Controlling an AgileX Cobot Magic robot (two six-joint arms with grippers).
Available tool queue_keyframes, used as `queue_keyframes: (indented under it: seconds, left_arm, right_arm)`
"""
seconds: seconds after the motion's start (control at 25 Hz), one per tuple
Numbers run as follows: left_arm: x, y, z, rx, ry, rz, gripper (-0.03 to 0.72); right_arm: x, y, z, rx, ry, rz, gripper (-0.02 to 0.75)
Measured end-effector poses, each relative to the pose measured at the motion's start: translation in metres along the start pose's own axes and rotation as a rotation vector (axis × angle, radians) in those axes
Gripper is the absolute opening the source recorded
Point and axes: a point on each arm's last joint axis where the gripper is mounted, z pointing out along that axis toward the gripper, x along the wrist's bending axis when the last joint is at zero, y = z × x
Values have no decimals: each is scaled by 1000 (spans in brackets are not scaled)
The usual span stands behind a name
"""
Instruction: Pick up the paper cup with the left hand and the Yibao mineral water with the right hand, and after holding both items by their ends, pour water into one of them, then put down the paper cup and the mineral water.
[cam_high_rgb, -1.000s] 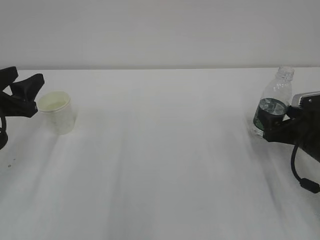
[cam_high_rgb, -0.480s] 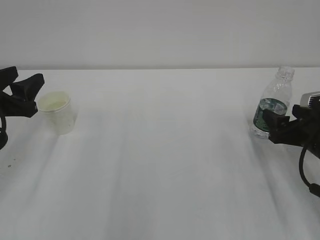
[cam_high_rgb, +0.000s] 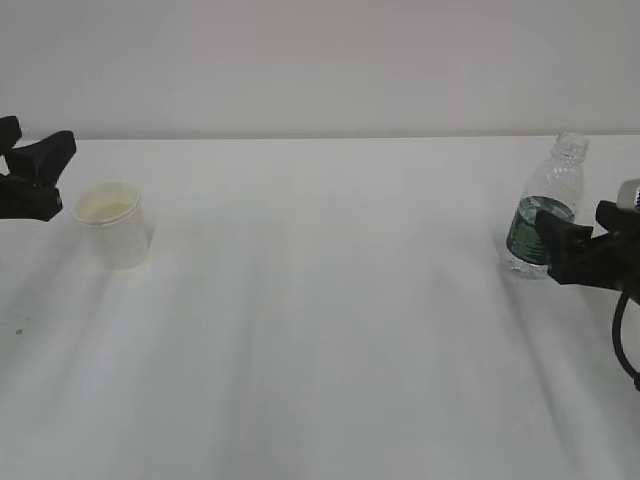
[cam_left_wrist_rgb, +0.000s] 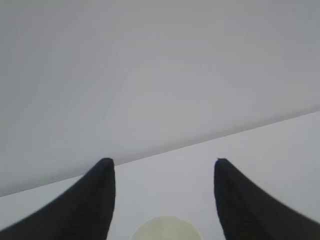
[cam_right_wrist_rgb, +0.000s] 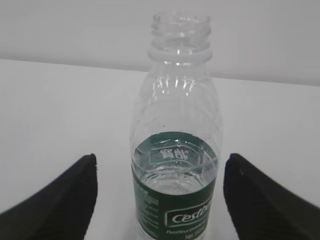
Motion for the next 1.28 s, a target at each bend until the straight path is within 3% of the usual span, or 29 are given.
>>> queue_keyframes:
  seconds: [0.52, 1.28]
  left_arm:
    - [1, 31, -14, -19, 20, 34, 456]
    - [1, 89, -55, -108, 68, 84, 456]
  right_arm:
    - [1, 31, -17, -110, -10, -11, 593]
    - [0, 76, -45, -152, -37, -42, 593]
